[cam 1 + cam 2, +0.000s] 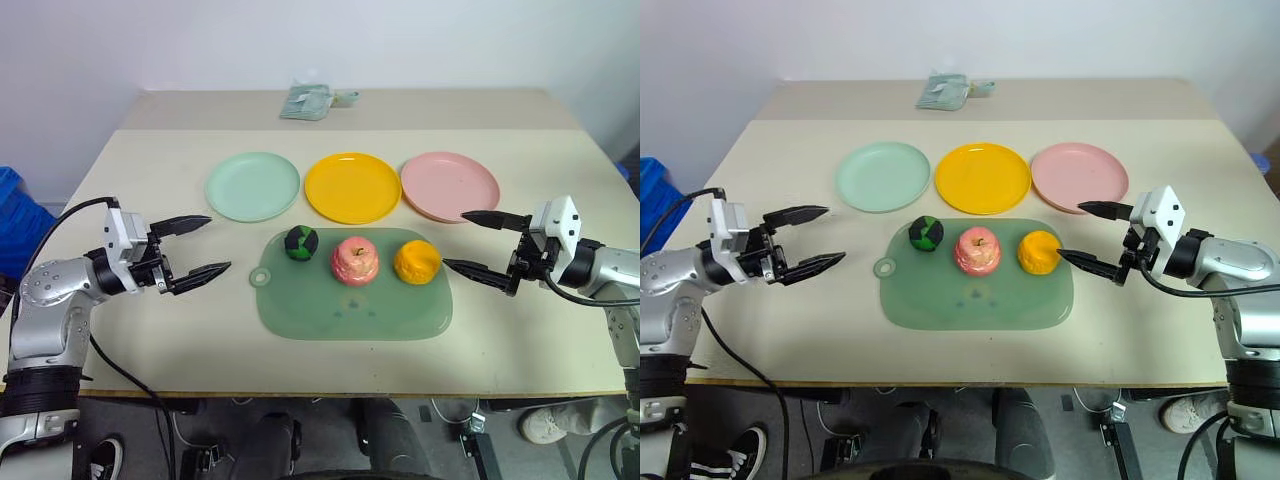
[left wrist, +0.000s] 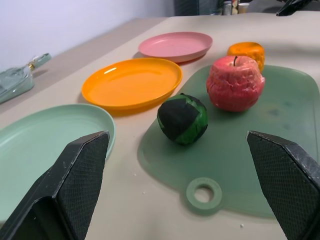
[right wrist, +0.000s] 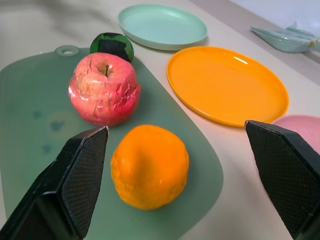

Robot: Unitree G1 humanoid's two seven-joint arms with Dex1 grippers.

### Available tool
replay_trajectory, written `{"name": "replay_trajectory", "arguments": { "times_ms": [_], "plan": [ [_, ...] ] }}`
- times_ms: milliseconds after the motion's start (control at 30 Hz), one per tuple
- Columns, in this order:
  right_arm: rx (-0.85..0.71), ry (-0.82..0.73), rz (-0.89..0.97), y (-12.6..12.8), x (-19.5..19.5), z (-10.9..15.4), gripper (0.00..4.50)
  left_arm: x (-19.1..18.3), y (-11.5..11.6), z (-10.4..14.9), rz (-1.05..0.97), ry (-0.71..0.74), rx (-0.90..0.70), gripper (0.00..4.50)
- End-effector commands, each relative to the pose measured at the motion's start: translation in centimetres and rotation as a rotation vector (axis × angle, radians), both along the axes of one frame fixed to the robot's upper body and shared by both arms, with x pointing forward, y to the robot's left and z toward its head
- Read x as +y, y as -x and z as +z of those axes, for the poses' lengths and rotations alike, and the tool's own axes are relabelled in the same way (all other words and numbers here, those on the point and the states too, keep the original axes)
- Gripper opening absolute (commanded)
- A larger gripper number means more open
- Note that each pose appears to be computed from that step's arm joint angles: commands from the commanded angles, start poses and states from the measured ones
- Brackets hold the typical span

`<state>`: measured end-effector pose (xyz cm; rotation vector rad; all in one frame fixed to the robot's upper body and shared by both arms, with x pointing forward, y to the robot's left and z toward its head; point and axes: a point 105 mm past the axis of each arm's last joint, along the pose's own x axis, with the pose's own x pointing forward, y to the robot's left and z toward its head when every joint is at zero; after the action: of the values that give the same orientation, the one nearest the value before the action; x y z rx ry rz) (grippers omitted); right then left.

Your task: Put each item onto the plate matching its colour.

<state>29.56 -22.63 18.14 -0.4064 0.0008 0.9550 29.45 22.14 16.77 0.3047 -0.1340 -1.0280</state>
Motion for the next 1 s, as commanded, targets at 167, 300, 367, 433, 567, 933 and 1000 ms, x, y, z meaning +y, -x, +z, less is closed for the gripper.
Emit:
{"name": "replay_trajectory", "arguments": {
  "times_ms": [167,300,367,433,567,933,1000],
  "plan": [
    [-0.048,-0.002,0.006,0.5,0.7,1.4,4.46,-0.1,0.2,1.1,-0.011,0.009,-0.044,4.50],
    [-0.055,-0.012,0.007,0.3,0.9,1.6,4.46,-0.1,-0.5,1.9,0.008,0.023,-0.057,4.50],
    [-0.065,-0.018,0.013,0.2,1.4,1.7,4.46,0.0,-0.5,2.4,0.012,0.033,-0.068,4.50],
    [-0.077,-0.033,0.027,0.1,2.1,2.1,4.46,0.3,-0.5,3.0,0.019,0.051,-0.069,4.50],
    [-0.108,-0.085,0.069,-0.2,4.1,3.4,4.46,1.3,-1.0,3.8,0.034,0.112,-0.036,4.50],
    [-0.096,-0.113,0.188,0.2,10.3,7.1,4.46,-3.6,-2.4,3.0,-0.107,0.135,0.020,4.50],
    [-0.081,-0.106,0.224,1.1,11.1,7.3,4.46,-5.3,-2.9,2.2,-0.154,0.136,0.056,4.50]
  ]
}}
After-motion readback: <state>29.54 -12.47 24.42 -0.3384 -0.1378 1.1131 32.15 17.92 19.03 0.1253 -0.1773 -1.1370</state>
